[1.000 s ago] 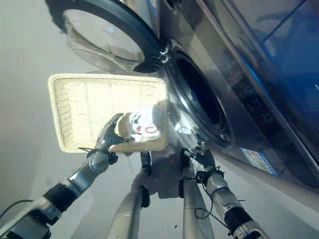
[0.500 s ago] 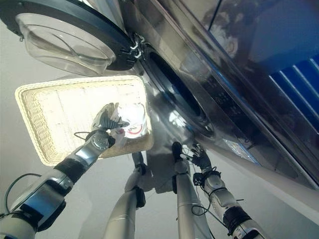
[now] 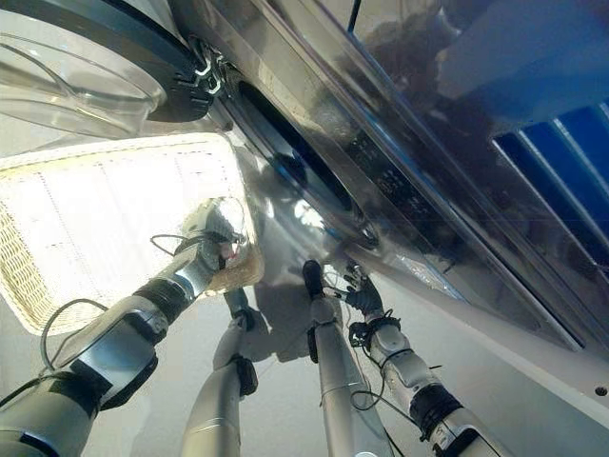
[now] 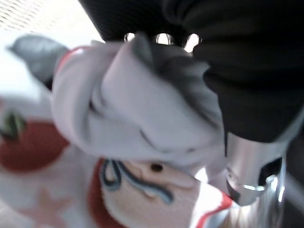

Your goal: Put the clothes into the washing machine.

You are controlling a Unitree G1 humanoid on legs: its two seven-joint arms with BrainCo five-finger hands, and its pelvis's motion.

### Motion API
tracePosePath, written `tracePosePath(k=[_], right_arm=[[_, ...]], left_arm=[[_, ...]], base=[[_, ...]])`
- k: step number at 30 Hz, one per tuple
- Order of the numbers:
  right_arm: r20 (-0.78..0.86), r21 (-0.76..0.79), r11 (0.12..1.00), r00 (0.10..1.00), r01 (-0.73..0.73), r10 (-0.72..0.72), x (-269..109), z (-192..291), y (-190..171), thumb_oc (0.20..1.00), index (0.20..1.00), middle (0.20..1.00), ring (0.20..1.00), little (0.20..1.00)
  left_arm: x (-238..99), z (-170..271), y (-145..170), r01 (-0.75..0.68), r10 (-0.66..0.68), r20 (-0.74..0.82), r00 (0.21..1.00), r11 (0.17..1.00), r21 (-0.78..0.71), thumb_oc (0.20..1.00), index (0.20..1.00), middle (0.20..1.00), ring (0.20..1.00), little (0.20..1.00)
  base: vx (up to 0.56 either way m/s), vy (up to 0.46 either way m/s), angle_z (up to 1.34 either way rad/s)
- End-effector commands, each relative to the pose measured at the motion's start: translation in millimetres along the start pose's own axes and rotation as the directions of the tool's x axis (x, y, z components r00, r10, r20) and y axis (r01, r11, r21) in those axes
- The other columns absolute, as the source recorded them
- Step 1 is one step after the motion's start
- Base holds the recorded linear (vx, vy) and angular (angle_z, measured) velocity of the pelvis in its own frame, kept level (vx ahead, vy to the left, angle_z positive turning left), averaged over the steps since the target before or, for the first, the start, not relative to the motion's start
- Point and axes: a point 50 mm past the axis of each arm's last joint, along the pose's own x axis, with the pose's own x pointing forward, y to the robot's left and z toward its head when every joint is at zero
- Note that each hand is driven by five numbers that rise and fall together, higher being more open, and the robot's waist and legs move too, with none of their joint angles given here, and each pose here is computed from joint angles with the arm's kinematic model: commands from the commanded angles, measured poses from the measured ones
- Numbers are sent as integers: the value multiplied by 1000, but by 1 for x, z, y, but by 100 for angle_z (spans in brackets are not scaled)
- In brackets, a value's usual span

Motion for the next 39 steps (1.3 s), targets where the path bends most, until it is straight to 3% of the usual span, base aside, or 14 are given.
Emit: tracePosePath(k=[1,2,3,6,10,15,19,25,30,36,39], right_arm=[[37,27,998,998,-54,53,1,10,15,1000,1000,1000,1000,1000],[37,25,998,998,-55,54,1,11,14,1000,1000,1000,1000,1000],[37,21,998,998,-55,54,2,11,13,1000,1000,1000,1000,1000],[32,3,999,998,-53,53,2,11,9,1000,1000,1000,1000,1000],[26,-6,999,998,-51,52,3,11,6,1000,1000,1000,1000,1000],[27,-5,999,998,-49,49,4,11,4,1000,1000,1000,1000,1000],[28,2,999,999,-46,46,4,8,6,1000,1000,1000,1000,1000],[39,5,1000,999,-28,28,2,9,5,1000,1000,1000,1000,1000],[60,14,1000,998,-3,2,-3,10,-1,1000,1000,1000,1000,1000],[84,38,999,996,5,-8,-9,10,-3,1000,1000,1000,1000,1000],[102,62,998,995,10,-17,-17,7,-5,1000,1000,1000,1000,1000]], left_arm=[[-4,-26,-24,252,-237,-163,958,965,76,451,451,451,451,451],[-4,-26,-25,268,-250,-171,953,959,92,391,391,391,391,391],[-4,-27,-26,292,-269,-183,946,949,114,200,200,200,200,200],[-8,-35,-32,406,-346,-265,900,886,222,200,200,200,200,200],[-11,-43,-32,466,-348,-352,869,814,346,200,200,200,200,200],[-10,-45,-25,423,-263,-369,892,773,472,200,200,200,200,200],[-8,-42,-22,300,-176,-283,943,820,487,200,200,200,200,200],[-5,-36,-15,91,-61,-123,991,962,259,200,200,200,200,200],[-5,-38,3,-74,78,-50,996,995,69,200,200,200,200,200],[-10,-40,15,-207,208,-27,978,939,-275,200,200,200,200,200],[-20,-47,11,-204,228,-11,974,848,-490,200,200,200,200,200]], base=[[2,45,-3],[-1,37,-4],[-3,32,-4],[0,47,-4],[2,37,-2],[0,0,0],[0,0,0],[0,0,0],[-27,-6,6],[-27,-26,18],[-16,-34,15]])
